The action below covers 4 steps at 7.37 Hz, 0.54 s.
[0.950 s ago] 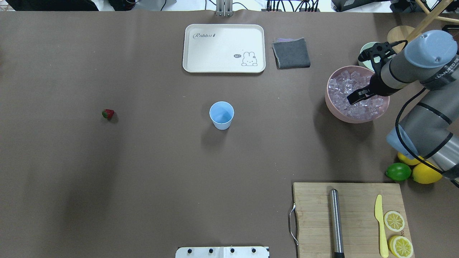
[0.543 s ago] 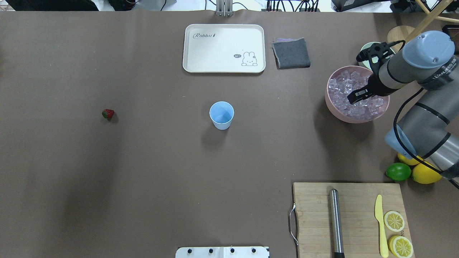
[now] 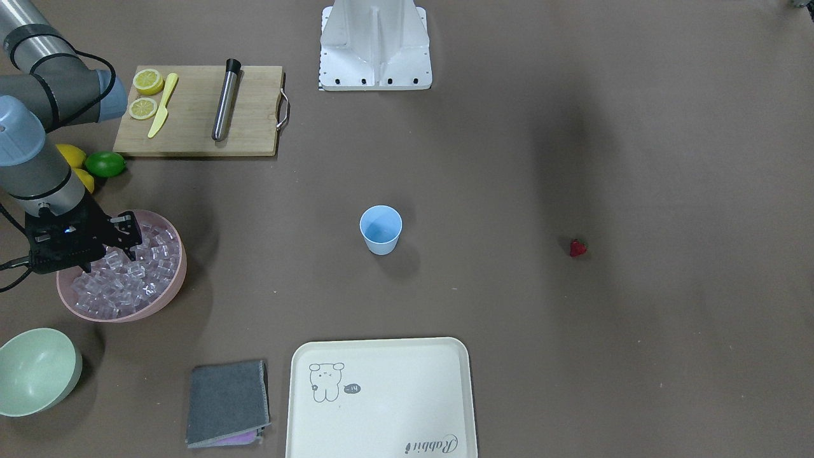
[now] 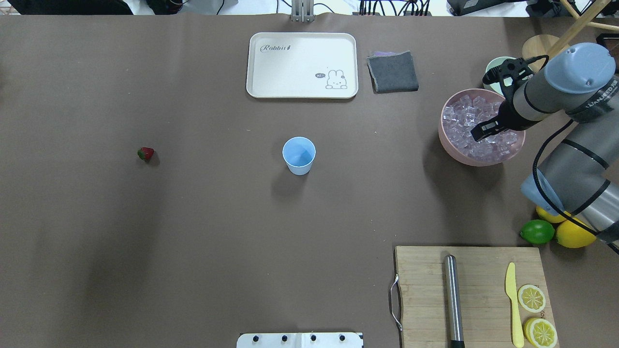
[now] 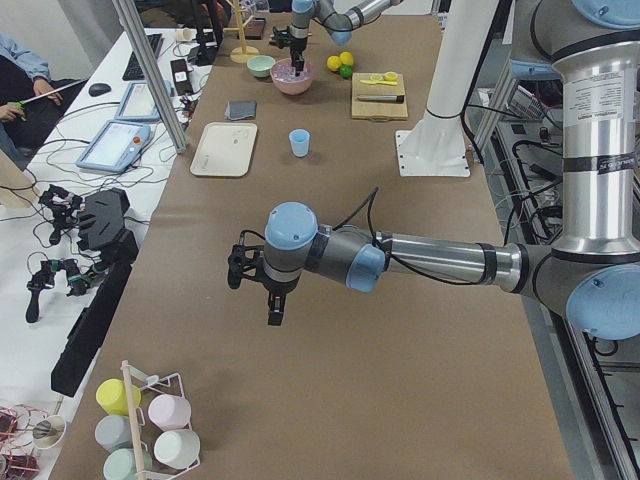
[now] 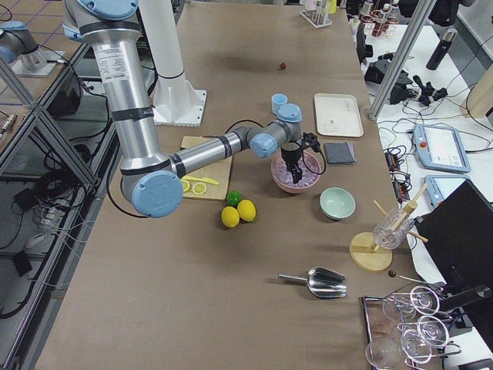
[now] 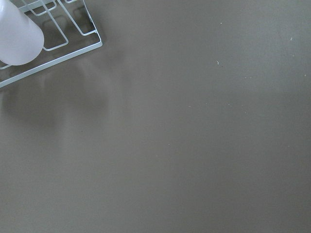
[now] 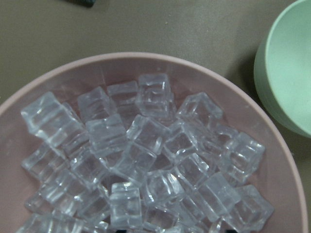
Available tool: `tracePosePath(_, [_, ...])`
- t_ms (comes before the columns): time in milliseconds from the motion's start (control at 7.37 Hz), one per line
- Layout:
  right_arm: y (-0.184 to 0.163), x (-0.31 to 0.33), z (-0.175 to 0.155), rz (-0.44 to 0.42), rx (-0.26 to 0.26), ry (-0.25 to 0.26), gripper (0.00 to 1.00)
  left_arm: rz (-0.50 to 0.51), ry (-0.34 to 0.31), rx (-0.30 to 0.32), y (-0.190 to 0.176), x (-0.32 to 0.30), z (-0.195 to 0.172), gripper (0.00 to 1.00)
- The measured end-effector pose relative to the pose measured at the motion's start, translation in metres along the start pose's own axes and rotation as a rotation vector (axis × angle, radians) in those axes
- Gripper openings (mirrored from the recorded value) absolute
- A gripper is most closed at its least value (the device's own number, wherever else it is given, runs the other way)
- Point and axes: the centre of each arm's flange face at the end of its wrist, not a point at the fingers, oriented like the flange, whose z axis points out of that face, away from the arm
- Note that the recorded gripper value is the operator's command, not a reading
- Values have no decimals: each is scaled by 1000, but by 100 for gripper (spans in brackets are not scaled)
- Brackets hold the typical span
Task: Put ice and strawberries in cup
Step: 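Lower the right gripper into the ice and grasp an ice cube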
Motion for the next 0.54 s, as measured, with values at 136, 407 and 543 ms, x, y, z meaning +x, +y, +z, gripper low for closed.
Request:
tracePosePath(136, [0,0,1,0,0,2,63,-1,0,-1,0,0,0,98])
tracePosePath(407, [0,-1,1,-1,0,3,50,-2,-1,-2,0,-1,1,98])
tracePosePath(543, [0,-1,1,-1,0,2,43,-2,-1,-2,0,-1,1,98])
